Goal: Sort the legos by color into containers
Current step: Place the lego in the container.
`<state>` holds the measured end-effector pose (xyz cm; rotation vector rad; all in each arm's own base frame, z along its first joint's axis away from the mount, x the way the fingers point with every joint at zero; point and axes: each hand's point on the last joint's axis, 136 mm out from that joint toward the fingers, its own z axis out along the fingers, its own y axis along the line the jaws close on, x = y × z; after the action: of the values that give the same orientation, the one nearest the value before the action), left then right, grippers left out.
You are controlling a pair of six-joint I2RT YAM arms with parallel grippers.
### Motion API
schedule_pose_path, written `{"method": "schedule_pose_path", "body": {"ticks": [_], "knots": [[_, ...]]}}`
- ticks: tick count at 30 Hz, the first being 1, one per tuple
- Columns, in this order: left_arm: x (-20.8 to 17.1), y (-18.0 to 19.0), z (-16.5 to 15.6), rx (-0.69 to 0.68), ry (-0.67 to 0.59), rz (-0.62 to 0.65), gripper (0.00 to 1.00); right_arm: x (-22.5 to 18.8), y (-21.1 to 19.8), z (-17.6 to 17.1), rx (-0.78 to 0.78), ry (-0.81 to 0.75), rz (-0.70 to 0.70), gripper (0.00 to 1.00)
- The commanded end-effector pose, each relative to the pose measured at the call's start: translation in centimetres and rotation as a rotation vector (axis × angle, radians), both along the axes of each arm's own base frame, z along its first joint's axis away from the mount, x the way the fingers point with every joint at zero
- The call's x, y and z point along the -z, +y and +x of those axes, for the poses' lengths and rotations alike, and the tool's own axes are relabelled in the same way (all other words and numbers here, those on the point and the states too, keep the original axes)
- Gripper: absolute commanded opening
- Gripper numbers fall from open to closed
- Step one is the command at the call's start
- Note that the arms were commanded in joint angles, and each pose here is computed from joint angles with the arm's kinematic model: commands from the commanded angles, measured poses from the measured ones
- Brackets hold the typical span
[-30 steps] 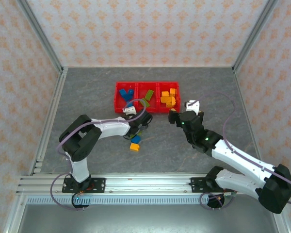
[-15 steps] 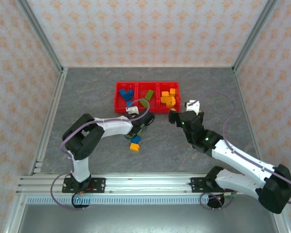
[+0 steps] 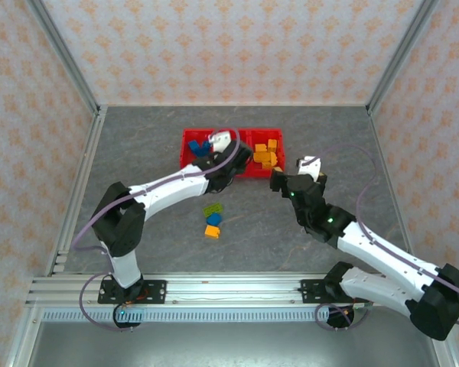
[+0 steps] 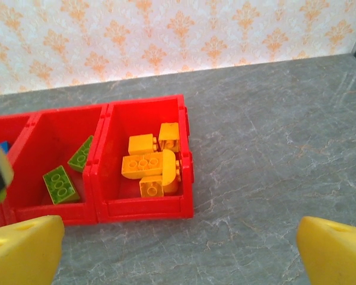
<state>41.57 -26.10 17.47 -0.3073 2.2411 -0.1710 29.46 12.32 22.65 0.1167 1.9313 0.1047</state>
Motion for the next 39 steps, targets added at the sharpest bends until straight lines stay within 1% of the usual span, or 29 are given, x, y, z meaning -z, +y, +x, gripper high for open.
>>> {"method": "schedule_pose_path", "body": {"ticks": [1, 3, 5, 9, 15, 18, 20, 22, 23, 25, 29, 33, 36, 39], "knots": [[-0.8, 0.2, 2.0, 0.026, -0.009, 0.163, 0.46, -2.6, -1.4, -0.3, 0.049, -0.060, 0.022, 1.00], [-0.3, 0.1, 3.6, 0.033, 0.001, 0.212, 0.45, -2.7, -1.7, -0.6, 0.054, -0.064, 0.033, 1.00], [-0.1, 0.4, 5.3, 0.029, 0.002, 0.224, 0.44, -2.7, -2.0, -0.8, 0.061, -0.064, 0.037, 1.00], [0.7, 0.8, 8.5, 0.023, 0.001, 0.226, 0.43, -2.5, -2.2, -1.1, 0.060, -0.055, 0.035, 1.00], [1.9, 1.0, 11.5, 0.020, -0.012, 0.218, 0.45, -2.7, -2.4, -1.4, 0.061, -0.041, 0.020, 1.00], [1.9, 1.1, 12.5, 0.014, -0.024, 0.223, 0.48, -2.8, -2.5, -1.5, 0.060, -0.043, 0.022, 1.00], [1.8, 0.8, 12.9, 0.047, -0.018, 0.235, 0.58, -2.7, -2.5, -1.5, 0.060, -0.041, 0.018, 1.00], [1.7, 0.4, 13.1, 0.088, -0.007, 0.244, 0.68, -2.6, -2.5, -1.5, 0.059, -0.037, 0.016, 1.00], [1.3, 0.5, 13.1, 0.088, -0.013, 0.248, 0.75, -2.4, -2.5, -1.5, 0.056, -0.033, 0.012, 1.00], [0.3, 0.5, 13.0, 0.100, -0.038, 0.240, 0.82, -2.2, -2.3, -1.5, 0.048, -0.027, 0.011, 1.00], [-2.5, 0.9, 12.4, 0.116, -0.096, 0.194, 0.87, -1.7, -1.8, -1.4, 0.031, -0.013, 0.014, 1.00], [-4.5, 1.7, 11.3, 0.115, -0.114, 0.173, 0.99, -1.5, -1.5, -1.2, 0.020, -0.006, 0.016, 1.00], [-6.0, 2.3, 9.8, 0.118, -0.134, 0.143, 0.99, -1.5, -1.4, -1.2, 0.016, -0.004, 0.014, 1.00], [-7.8, 3.2, 7.2, 0.115, -0.169, 0.082, 0.99, -1.4, -1.2, -1.1, 0.011, -0.005, 0.018, 1.00]]}}
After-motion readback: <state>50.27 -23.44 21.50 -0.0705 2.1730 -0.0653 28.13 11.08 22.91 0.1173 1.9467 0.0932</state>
